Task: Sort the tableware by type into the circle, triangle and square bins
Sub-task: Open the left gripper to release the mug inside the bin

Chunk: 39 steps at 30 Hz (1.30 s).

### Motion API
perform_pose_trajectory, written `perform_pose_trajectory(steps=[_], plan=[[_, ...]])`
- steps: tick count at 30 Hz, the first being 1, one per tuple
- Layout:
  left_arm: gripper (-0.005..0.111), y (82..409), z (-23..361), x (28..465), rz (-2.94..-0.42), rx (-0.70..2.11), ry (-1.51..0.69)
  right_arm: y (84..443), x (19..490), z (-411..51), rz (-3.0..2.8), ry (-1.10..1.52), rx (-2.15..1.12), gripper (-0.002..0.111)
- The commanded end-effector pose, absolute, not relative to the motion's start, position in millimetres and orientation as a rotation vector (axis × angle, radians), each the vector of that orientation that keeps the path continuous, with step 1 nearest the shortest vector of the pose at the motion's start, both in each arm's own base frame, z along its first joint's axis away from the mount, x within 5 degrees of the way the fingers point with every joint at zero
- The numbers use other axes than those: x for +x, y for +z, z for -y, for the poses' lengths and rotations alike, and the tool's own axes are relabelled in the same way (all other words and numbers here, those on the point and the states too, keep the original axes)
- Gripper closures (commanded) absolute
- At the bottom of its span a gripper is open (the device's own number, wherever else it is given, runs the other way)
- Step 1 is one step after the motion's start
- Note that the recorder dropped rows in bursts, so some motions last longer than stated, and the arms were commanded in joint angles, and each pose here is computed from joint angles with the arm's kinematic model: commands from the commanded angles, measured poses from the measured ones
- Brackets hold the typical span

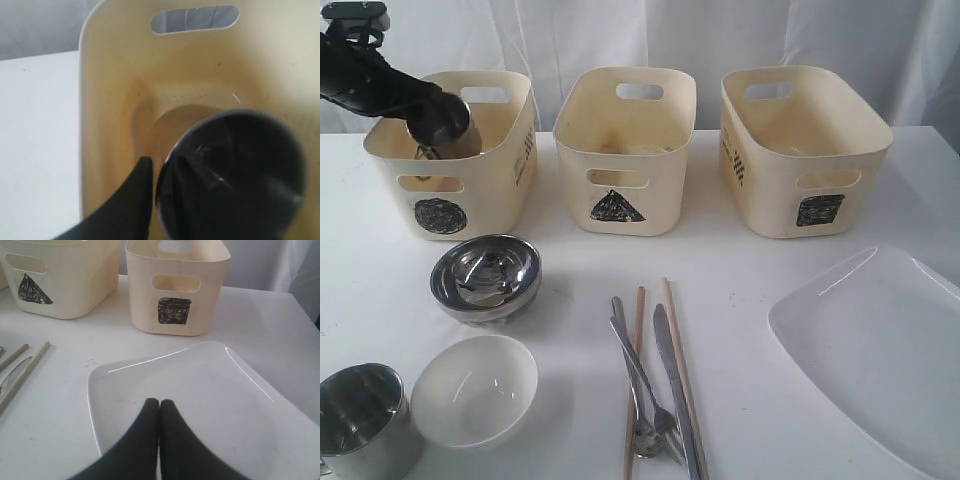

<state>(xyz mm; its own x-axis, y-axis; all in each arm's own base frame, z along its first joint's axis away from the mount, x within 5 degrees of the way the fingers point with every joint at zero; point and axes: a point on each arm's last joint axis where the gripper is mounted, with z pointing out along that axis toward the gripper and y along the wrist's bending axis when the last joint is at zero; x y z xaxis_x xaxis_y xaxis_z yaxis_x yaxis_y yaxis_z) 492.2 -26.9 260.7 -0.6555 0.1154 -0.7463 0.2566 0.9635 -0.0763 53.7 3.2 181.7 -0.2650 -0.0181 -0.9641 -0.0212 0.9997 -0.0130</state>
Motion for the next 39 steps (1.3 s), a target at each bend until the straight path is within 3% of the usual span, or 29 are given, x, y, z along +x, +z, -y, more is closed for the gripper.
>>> perform_pose_trajectory(steps=[1,3,5,11,16,27,32,35,39], plan=[[0.06,265,28,494,-2.262,0.234,-0.237,182,53,-3,-1.828,0.002,-0.032,0.108],[0.05,266,28,495,-2.248,0.216,-0.247,182,53,-3,-1.828,0.002,-0.032,0.108],[0.048,267,29,495,-2.237,0.199,-0.262,182,53,-3,-1.828,0.002,-0.032,0.108],[0.048,279,33,491,-2.245,0.193,-0.339,182,53,-3,-1.828,0.002,-0.032,0.108],[0.048,319,36,475,-2.219,0.251,-0.358,182,53,-3,-1.828,0.002,-0.032,0.108],[0.048,381,31,391,-2.485,0.564,-0.25,182,53,-3,-1.828,0.002,-0.032,0.108],[0.048,405,20,351,-2.628,0.525,-0.142,182,53,-3,-1.828,0.002,-0.032,0.108],[0.048,400,21,338,-2.657,0.52,-0.158,182,53,-3,-1.828,0.002,-0.032,0.108],[0.048,369,22,320,-2.78,0.519,-0.214,182,53,-3,-1.828,0.002,-0.032,0.108]])
